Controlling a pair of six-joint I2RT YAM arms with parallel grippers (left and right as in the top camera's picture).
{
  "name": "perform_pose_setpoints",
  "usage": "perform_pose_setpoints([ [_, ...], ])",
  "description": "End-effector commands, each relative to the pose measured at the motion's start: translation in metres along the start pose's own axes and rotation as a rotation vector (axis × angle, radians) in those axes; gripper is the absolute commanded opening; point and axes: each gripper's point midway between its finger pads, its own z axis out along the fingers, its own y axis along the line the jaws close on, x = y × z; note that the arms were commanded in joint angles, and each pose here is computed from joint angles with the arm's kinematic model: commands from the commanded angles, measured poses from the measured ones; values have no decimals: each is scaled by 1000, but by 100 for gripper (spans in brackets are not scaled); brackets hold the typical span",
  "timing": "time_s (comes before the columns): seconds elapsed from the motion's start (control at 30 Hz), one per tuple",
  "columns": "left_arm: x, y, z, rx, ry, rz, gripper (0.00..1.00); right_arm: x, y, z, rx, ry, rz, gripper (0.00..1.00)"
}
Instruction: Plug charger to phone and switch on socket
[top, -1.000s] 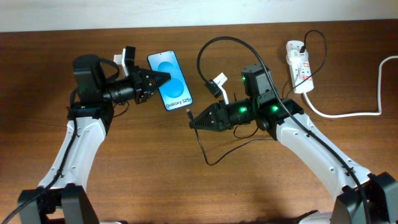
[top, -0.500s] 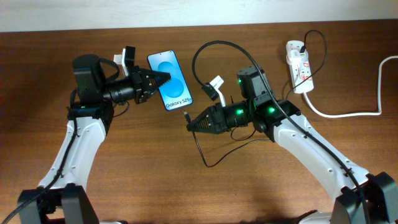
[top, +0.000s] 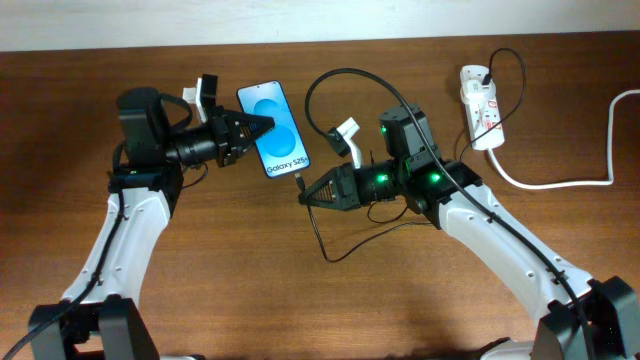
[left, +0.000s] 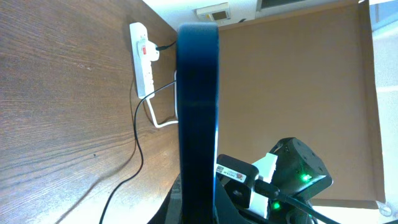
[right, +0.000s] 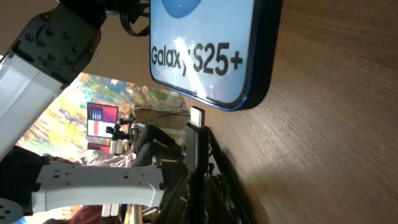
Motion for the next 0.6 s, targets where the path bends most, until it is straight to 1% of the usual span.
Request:
perform_pose_setpoints([
  [0.0,-3,-9,-2,15,0,42,0,1,0,3,3,3,-23,4],
  [0.2,-3,-10,-2,15,0,42,0,6,4,11,-2,21,-56,4],
  [0.57,-3,-10,-2,15,0,42,0,0,2,10,9,-1,-78,4],
])
